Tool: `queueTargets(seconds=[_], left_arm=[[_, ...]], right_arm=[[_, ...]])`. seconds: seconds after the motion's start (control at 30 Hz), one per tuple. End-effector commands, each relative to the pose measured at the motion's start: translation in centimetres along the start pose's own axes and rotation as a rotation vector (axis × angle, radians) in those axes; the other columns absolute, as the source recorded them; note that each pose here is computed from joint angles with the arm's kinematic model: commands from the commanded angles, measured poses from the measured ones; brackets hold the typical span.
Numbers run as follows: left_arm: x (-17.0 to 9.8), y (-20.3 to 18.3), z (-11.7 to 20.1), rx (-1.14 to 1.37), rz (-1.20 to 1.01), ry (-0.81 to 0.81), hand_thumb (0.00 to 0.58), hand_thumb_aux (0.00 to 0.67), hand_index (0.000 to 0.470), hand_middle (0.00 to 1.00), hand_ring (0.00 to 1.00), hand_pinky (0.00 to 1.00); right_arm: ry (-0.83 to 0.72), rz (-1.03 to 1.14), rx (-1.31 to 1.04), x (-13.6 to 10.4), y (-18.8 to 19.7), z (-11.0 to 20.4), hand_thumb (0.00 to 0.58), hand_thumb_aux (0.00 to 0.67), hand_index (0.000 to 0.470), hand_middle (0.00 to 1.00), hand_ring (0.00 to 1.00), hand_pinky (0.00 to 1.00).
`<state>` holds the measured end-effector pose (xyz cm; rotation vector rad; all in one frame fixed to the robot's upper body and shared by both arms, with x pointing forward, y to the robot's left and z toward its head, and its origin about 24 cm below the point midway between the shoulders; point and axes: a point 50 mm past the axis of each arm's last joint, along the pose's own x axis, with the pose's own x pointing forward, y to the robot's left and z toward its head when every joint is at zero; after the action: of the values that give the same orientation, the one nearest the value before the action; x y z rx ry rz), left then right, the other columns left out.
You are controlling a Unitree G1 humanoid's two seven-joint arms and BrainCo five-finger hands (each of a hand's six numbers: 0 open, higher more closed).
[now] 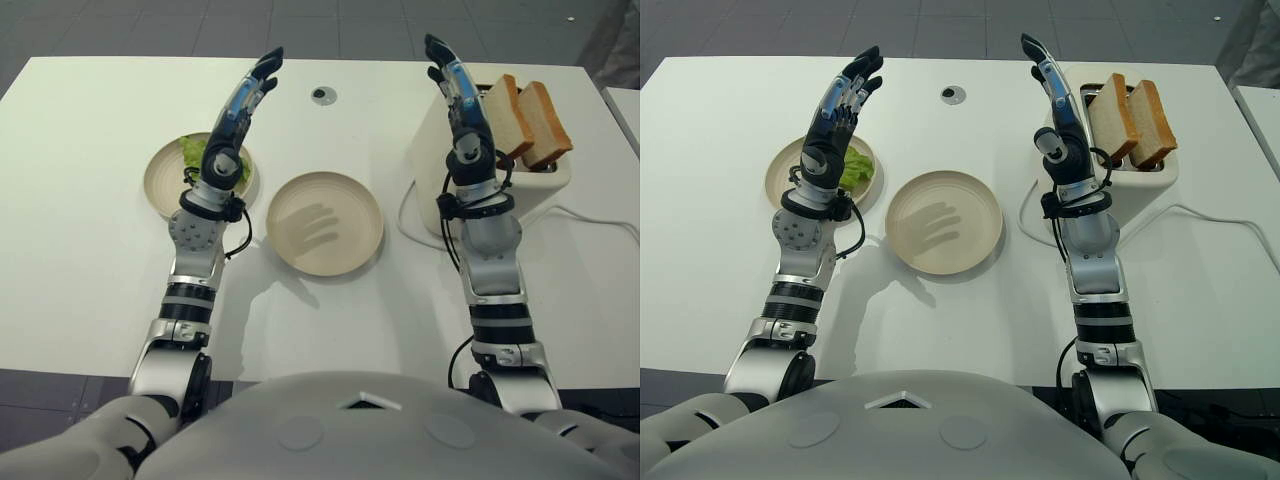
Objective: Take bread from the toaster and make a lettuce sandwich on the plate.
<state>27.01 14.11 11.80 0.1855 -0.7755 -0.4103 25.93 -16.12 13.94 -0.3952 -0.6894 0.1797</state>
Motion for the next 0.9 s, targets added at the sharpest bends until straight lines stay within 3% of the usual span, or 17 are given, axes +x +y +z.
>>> queueTargets(seconds=[0.03,0.33,0.53,0.73,0.9], left_arm=[[-0.2,-0.2,0.0,0.010,-0.017,0.006,0.000,0.000,0.000,0.00,0.00,0.00],[-0.2,-0.2,0.0,0.010,-0.015,0.008,0.000,0.000,0.000,0.00,0.00,0.00],[-0.3,-0.2,0.1,0.020,-0.013,0.006,0.000,0.000,0.000,0.00,0.00,0.00],[-0.2,-0.3,0.2,0.033,-0.016,0.003,0.000,0.000,0.000,0.00,0.00,0.00],[-0.4,0.0,0.4,0.041,-0.001,0.004,0.000,0.000,0.000,0.00,0.00,0.00]], right_arm=[[-0.020,-0.016,0.006,0.2,-0.3,0.4,0.000,0.000,0.000,0.00,0.00,0.00],[-0.051,-0.037,-0.030,0.2,-0.8,1.1,0.000,0.000,0.000,0.00,0.00,0.00],[-0.088,-0.187,-0.394,-0.3,-6.3,3.4,0.000,0.000,0.000,0.00,0.00,0.00],[0.221,-0.177,-0.762,-2.9,-11.3,0.4,0.000,0.000,0.000,0.00,0.00,0.00],[0.506,-0.061,-0.809,-5.6,-13.1,-3.1,0.000,0.000,0.000,0.00,0.00,0.00]])
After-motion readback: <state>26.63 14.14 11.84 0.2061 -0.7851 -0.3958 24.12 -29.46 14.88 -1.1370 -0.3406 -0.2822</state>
